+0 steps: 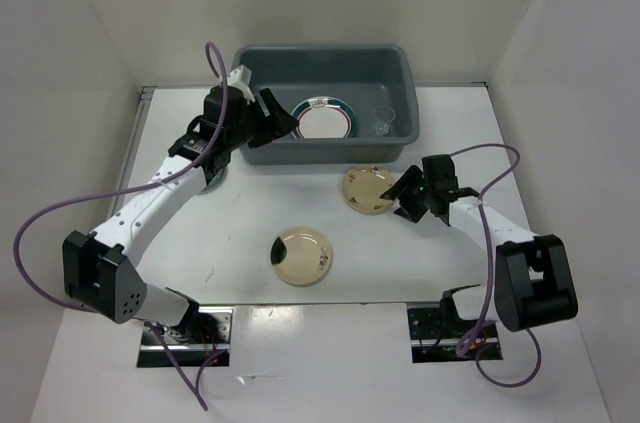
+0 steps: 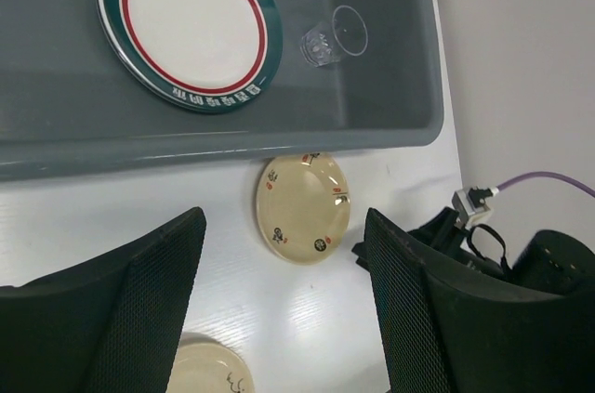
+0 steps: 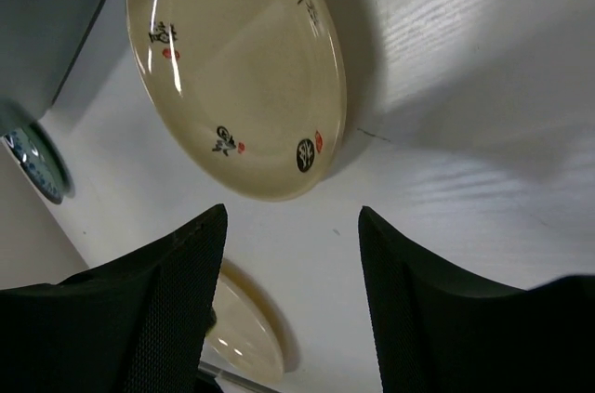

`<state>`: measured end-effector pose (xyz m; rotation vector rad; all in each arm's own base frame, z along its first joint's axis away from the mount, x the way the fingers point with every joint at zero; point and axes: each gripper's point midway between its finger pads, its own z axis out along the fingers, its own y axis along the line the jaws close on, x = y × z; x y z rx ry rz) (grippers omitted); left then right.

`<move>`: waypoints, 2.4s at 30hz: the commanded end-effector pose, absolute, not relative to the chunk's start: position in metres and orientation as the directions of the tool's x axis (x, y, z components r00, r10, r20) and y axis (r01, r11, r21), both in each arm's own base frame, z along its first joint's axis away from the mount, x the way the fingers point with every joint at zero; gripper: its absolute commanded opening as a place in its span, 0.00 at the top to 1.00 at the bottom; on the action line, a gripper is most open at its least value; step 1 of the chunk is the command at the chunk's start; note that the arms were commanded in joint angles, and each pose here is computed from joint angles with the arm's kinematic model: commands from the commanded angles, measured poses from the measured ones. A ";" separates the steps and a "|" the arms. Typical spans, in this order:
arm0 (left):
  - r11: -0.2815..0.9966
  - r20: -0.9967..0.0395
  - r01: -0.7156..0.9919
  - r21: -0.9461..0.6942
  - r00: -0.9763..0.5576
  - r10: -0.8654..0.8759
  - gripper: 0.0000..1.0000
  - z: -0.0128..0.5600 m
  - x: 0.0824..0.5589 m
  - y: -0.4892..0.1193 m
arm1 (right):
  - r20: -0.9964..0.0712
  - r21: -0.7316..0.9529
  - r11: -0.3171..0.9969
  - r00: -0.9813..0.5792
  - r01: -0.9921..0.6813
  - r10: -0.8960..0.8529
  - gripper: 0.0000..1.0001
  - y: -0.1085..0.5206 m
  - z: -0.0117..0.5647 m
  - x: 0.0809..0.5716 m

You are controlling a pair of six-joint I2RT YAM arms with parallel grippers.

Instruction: Place the mixed dishes into the plastic bin

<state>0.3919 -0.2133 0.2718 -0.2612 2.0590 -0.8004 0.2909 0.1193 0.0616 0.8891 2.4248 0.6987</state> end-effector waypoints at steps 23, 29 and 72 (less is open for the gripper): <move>0.775 -0.719 0.147 -0.615 -0.509 -0.474 0.22 0.297 0.388 -0.202 | -0.284 0.565 0.672 -0.652 0.479 0.703 0.65 0.118 0.027 0.336; 0.778 -0.721 0.141 -0.612 -0.504 -0.476 0.22 0.295 0.389 -0.201 | -0.291 0.560 0.673 -0.647 0.483 0.705 0.88 0.116 0.023 0.337; 0.850 -0.787 -0.003 -0.527 -0.377 -0.489 0.22 0.296 0.393 -0.149 | -0.650 0.622 0.766 -0.653 -0.163 0.389 1.00 0.204 0.282 0.473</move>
